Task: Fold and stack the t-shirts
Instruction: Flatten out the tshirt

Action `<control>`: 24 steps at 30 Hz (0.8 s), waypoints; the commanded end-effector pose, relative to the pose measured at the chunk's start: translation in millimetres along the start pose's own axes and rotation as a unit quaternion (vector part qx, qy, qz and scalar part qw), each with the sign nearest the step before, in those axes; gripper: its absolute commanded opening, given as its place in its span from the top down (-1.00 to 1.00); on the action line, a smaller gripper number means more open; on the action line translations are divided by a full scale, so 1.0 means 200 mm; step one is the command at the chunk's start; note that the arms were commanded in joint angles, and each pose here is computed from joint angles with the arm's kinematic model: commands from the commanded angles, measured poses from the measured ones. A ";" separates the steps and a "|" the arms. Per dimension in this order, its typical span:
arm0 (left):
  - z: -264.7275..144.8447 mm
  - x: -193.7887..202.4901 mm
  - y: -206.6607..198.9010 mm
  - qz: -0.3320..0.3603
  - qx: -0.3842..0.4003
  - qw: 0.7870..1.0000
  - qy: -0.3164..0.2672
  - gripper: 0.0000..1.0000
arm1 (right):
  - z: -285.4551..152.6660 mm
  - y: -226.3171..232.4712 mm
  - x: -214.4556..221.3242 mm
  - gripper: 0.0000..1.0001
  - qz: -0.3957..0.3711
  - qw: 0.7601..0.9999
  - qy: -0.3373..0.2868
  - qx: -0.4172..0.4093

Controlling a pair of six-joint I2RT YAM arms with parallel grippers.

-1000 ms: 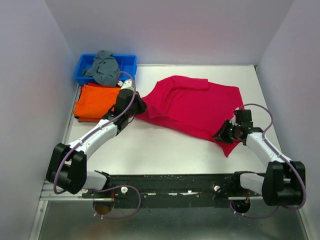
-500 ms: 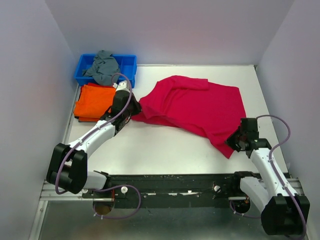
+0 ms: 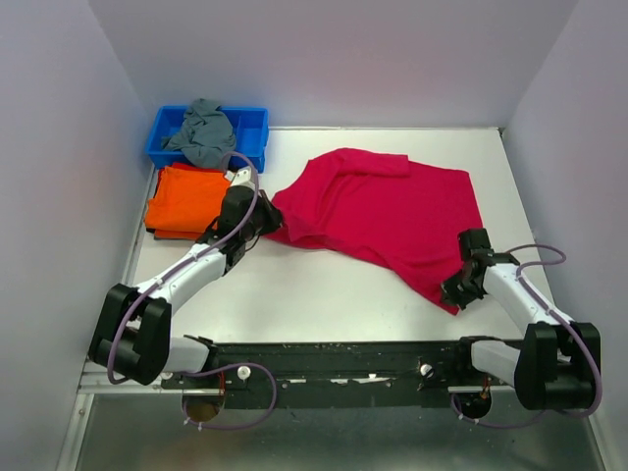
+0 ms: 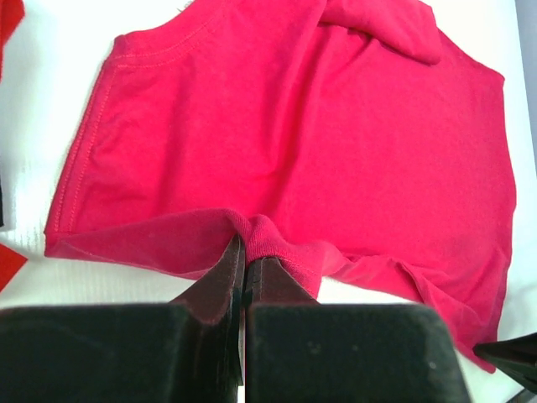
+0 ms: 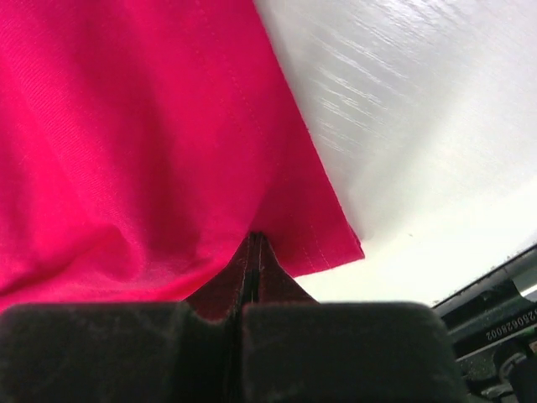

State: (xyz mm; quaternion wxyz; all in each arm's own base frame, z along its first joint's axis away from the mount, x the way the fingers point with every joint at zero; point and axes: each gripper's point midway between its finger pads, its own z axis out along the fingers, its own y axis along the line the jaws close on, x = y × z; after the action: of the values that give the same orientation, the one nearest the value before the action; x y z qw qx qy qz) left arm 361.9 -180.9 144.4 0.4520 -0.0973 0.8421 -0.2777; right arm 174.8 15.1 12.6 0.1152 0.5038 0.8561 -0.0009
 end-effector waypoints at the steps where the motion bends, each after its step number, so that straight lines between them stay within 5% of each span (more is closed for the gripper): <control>1: -0.05 0.04 -0.06 -0.001 0.025 1.000 0.004 1.00 | 0.00 -0.21 -0.01 0.99 0.037 0.993 -0.021 0.110; 11: -0.28 0.42 0.05 0.008 -0.003 0.998 0.069 1.00 | -0.13 -0.22 -0.15 0.99 0.073 0.986 -0.094 0.118; 18: -0.50 0.71 0.18 -0.013 -0.032 0.994 0.103 1.00 | -0.32 -0.04 -0.36 0.99 0.029 0.981 -0.190 -0.009; 24: -0.63 0.82 0.31 -0.022 -0.077 0.991 0.104 1.00 | -0.39 0.24 -0.37 0.94 -0.052 0.965 -0.201 -0.159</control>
State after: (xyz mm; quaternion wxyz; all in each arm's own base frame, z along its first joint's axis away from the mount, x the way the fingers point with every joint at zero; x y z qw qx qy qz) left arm 187.6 -173.9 67.1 0.3589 -0.0763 0.8876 -0.2785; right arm 200.9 -28.8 92.5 0.2998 0.4941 0.8154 -0.0328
